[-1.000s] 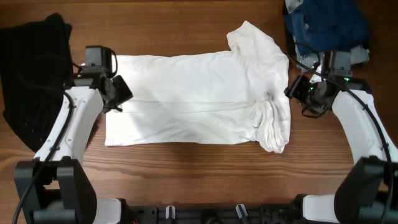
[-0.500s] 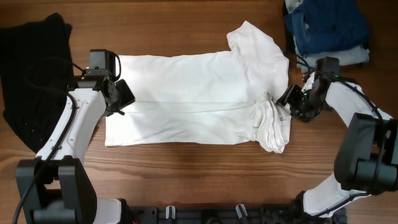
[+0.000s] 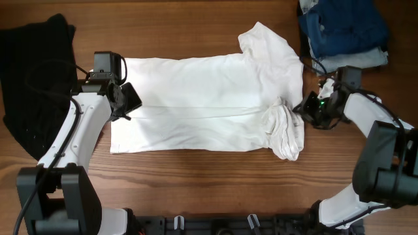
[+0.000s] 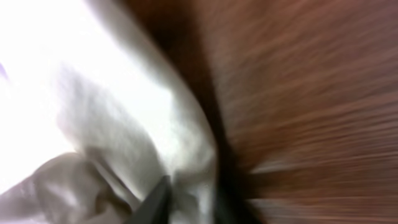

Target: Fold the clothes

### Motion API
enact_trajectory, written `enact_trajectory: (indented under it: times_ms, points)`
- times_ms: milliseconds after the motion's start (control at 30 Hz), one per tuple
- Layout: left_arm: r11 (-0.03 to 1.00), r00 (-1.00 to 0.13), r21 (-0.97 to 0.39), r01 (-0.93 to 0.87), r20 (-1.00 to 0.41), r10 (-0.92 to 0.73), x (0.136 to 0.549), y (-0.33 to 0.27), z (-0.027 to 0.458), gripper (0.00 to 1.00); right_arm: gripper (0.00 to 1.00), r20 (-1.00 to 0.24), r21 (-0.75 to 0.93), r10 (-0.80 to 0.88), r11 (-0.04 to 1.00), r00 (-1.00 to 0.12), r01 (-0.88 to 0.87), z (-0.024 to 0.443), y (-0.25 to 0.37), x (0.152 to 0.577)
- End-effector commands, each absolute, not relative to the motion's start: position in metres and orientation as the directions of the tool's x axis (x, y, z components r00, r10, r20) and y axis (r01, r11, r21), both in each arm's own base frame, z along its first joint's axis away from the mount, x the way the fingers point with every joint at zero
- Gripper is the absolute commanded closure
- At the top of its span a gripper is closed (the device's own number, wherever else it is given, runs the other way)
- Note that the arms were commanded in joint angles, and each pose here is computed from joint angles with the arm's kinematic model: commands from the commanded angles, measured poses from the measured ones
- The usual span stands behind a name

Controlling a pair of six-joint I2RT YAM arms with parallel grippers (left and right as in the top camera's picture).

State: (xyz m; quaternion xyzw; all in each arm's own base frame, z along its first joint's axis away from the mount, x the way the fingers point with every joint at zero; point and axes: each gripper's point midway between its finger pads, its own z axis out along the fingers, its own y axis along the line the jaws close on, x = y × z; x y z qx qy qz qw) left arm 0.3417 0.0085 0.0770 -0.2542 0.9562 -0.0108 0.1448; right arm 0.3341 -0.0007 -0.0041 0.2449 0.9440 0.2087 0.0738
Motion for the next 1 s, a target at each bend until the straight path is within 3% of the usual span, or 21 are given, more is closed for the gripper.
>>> enact_trajectory:
  times_ms: [0, 133, 267, 367, 567, 700, 733, 833, 967]
  points:
    - [0.883, -0.844, -0.09, -0.46, -0.263, -0.467, 0.34, 0.006, 0.074, 0.52, 0.96, 0.034, 0.444, 0.464, 0.787, -0.885, 0.429, -0.02, 0.015, 0.314]
    - [0.883, -0.844, -0.091, -0.46, -0.263, -0.467, 0.34, 0.006, 0.074, 0.53, 0.96, -0.093, 0.475, 0.461, 0.799, -0.882, 0.368, 0.018, 0.01, 0.341]
    - [0.883, -0.844, -0.091, -0.46, -0.263, -0.467, 0.34, 0.006, 0.074, 0.54, 0.96, -0.276, 0.498, 0.428, 0.829, -0.86, 0.253, 0.107, 0.013, 0.365]
    - [0.883, -0.844, -0.091, -0.46, -0.263, -0.467, 0.34, 0.006, 0.074, 0.54, 0.96, -0.33, 0.499, 0.36, 0.852, -0.873, 0.162, 0.136, 0.043, 0.367]
    - [0.883, -0.844, -0.091, -0.46, -0.264, -0.467, 0.34, 0.006, 0.074, 0.54, 0.96, -0.311, 0.468, 0.188, 0.884, -0.931, 0.022, 0.121, 0.14, 0.355]
    - [0.883, -0.843, -0.092, -0.46, -0.266, -0.467, 0.341, 0.006, 0.074, 0.54, 0.95, -0.245, 0.416, 0.029, 0.906, -0.969, -0.078, 0.083, 0.199, 0.33]
    - [0.883, -0.843, -0.092, -0.46, -0.266, -0.467, 0.341, 0.006, 0.074, 0.54, 0.75, -0.224, 0.396, 0.006, 0.914, -0.975, -0.086, 0.074, 0.204, 0.324]
    - [0.883, -0.843, -0.092, -0.46, -0.266, -0.467, 0.341, 0.006, 0.074, 0.54, 0.43, -0.204, 0.354, -0.005, 0.932, -0.979, -0.079, 0.065, 0.201, 0.32]
    - [0.883, -0.843, -0.092, -0.46, -0.267, -0.467, 0.341, 0.006, 0.074, 0.55, 0.37, -0.276, 0.332, 0.04, 0.942, -0.96, -0.057, 0.105, 0.175, 0.344]
